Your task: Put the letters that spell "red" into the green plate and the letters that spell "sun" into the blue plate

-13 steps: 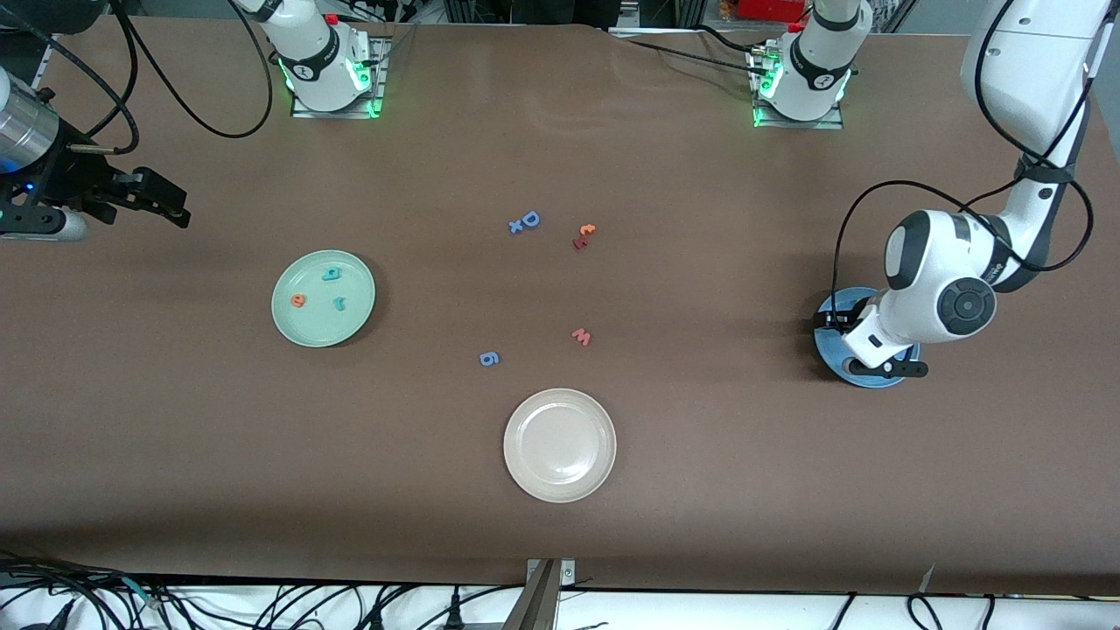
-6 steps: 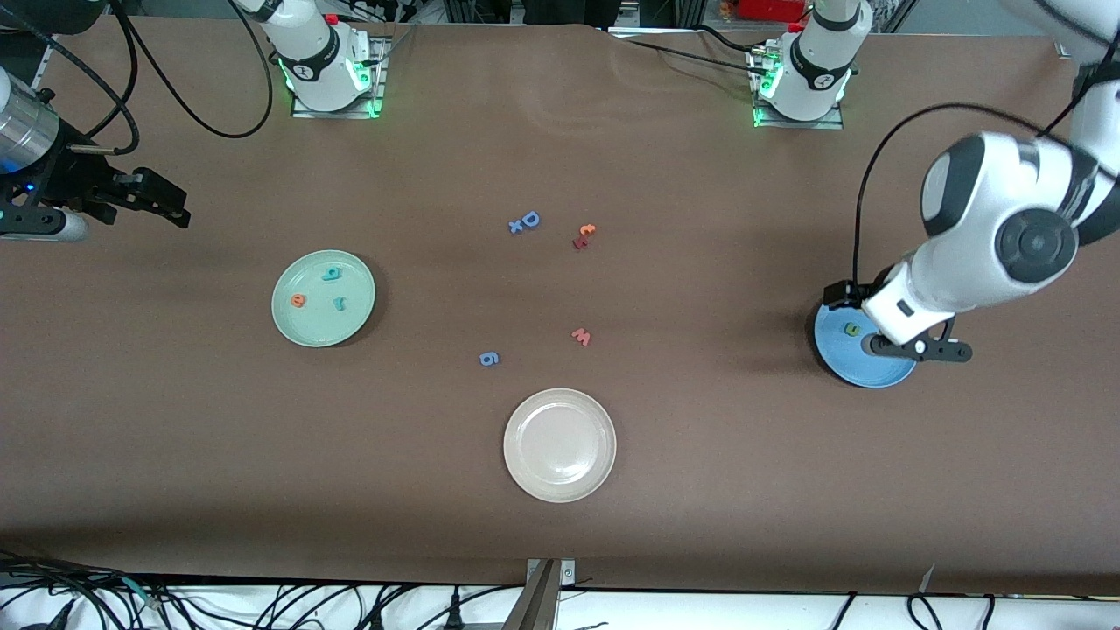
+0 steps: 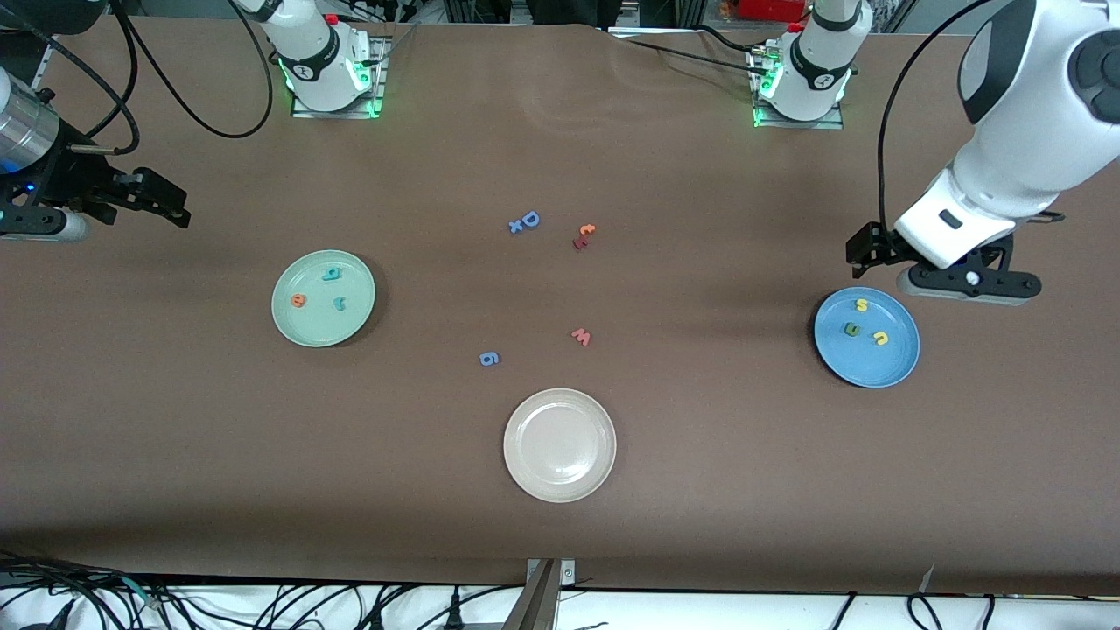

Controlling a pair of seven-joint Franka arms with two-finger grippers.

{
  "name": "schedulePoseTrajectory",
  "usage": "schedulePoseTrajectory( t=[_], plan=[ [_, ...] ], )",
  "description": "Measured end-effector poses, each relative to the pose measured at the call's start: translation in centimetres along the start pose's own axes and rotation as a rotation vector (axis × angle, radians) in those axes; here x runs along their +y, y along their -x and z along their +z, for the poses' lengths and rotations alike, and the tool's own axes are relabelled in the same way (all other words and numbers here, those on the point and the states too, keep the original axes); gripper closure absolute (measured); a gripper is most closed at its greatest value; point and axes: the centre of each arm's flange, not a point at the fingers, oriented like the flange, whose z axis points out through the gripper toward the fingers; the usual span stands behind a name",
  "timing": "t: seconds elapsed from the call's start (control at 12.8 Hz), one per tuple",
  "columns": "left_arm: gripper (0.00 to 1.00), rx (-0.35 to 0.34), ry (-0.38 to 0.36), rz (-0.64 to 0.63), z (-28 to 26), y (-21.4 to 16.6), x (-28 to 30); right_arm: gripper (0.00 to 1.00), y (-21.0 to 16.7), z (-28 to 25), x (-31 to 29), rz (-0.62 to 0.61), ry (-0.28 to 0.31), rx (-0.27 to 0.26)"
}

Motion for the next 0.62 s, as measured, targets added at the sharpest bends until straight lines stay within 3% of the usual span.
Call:
schedulePoseTrajectory(
  t=[0.23,0.39,0.62],
  plan=[
    [0.0,0.026,0.009,-0.034,-1.4,0.4,-1.5,0.0,0.0,0.0,0.0,0.0,0.0,0.0],
    [0.0,0.033,0.07,-0.076,-2.1,0.7,-2.8,0.0,0.0,0.0,0.0,0.0,0.0,0.0],
    [0.0,0.043,0.093,0.023,-2.1,0.9,-6.5,0.0,0.0,0.0,0.0,-0.001,0.0,0.001]
  ],
)
